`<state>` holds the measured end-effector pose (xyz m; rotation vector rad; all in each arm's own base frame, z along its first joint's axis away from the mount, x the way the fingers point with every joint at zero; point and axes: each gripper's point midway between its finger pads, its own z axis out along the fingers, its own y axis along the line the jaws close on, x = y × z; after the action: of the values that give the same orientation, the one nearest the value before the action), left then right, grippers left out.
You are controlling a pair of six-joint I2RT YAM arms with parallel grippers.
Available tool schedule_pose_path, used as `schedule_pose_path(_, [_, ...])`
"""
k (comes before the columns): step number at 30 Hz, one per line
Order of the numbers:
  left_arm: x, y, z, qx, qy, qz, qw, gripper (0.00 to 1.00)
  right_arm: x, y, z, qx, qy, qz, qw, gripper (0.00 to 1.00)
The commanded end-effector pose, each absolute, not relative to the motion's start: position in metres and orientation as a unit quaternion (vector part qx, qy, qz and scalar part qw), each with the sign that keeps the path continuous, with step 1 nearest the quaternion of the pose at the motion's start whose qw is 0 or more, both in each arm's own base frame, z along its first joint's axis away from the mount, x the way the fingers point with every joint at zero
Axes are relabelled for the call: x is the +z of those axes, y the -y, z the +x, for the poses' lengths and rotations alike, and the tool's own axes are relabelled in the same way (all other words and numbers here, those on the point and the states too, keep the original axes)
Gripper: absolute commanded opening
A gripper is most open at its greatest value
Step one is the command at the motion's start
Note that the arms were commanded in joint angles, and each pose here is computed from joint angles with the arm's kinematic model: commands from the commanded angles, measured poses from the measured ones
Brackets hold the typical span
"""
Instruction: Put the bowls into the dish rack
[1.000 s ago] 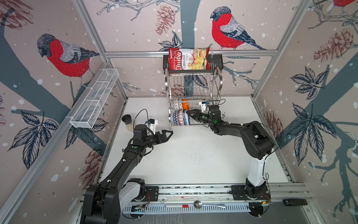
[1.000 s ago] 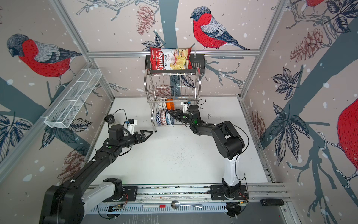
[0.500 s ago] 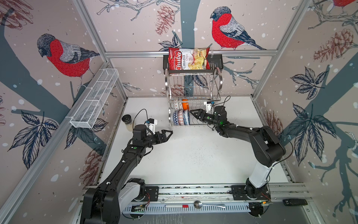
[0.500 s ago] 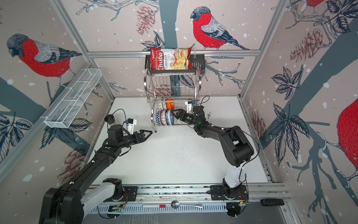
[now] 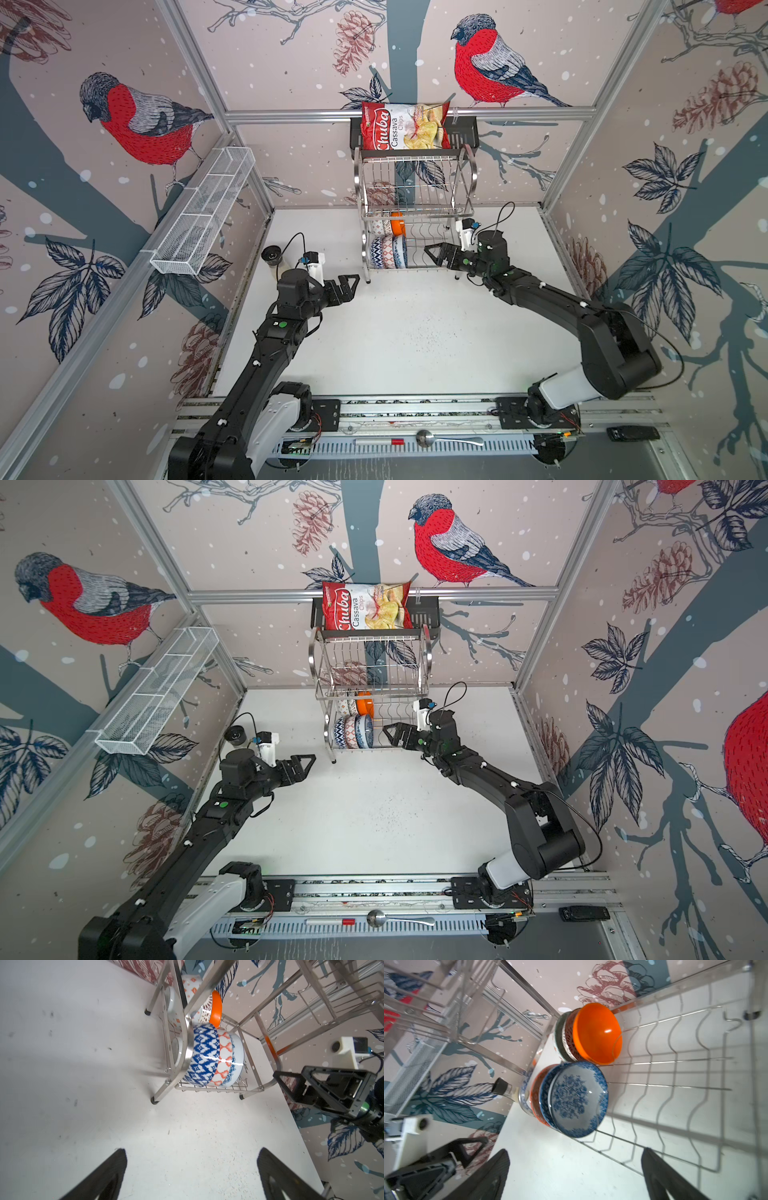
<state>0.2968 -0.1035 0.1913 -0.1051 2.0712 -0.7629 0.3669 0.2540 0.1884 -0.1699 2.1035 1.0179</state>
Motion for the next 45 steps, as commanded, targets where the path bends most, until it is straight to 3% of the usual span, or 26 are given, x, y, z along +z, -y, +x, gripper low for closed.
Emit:
schedule_pose_path(1, [0.199,0.071,0.303,-0.241,-0.829,-0.105,0.494,0.98,0.168,-0.224,0.358,0.327,-0.860,-0.066,0.386,1.00])
schedule_pose_path(5, [0.213,0.046,0.301,-0.237,-0.768,-0.173,0.569,0.98,0.159,-0.184,0.353,0.260,-0.883,-0.036,0.389,1.00])
schedule_pose_path(12, [0.193,-0.021,0.306,-0.073,-0.720,-0.262,0.638,0.98,0.163,-0.058,0.363,0.085,-0.863,0.161,0.471,1.00])
schedule_pose_path(17, [0.177,-0.047,0.312,0.050,-0.718,-0.247,0.649,0.98,0.168,-0.005,0.358,-0.008,-0.812,0.235,0.535,1.00])
schedule_pose_path(21, [0.166,-0.055,0.317,0.111,-0.725,-0.219,0.643,0.98,0.169,0.011,0.350,-0.052,-0.788,0.232,0.568,1.00])
schedule_pose_path(26, [0.154,-0.049,0.327,0.140,-0.712,-0.158,0.669,0.99,0.163,0.029,0.345,-0.077,-0.756,0.240,0.604,0.99])
schedule_pose_path(31, [0.148,-0.022,0.365,0.109,-0.741,-0.087,0.657,0.99,0.172,0.041,0.347,-0.117,-0.732,0.237,0.628,0.99])
schedule_pose_path(34, [0.143,-0.024,0.368,0.111,-0.744,-0.092,0.653,0.99,0.166,0.048,0.345,-0.137,-0.724,0.231,0.636,0.99])
schedule_pose_path(37, [0.148,-0.033,0.358,0.122,-0.704,-0.108,0.691,0.99,0.153,0.055,0.343,-0.148,-0.724,0.231,0.632,0.99])
schedule_pose_path(40, [0.131,-0.034,0.363,0.110,-0.735,-0.120,0.659,0.99,0.142,0.059,0.344,-0.137,-0.722,0.242,0.634,0.99])
schedule_pose_path(45, [0.133,-0.032,0.366,0.110,-0.725,-0.107,0.671,0.99,0.140,0.062,0.350,-0.144,-0.726,0.243,0.626,0.99])
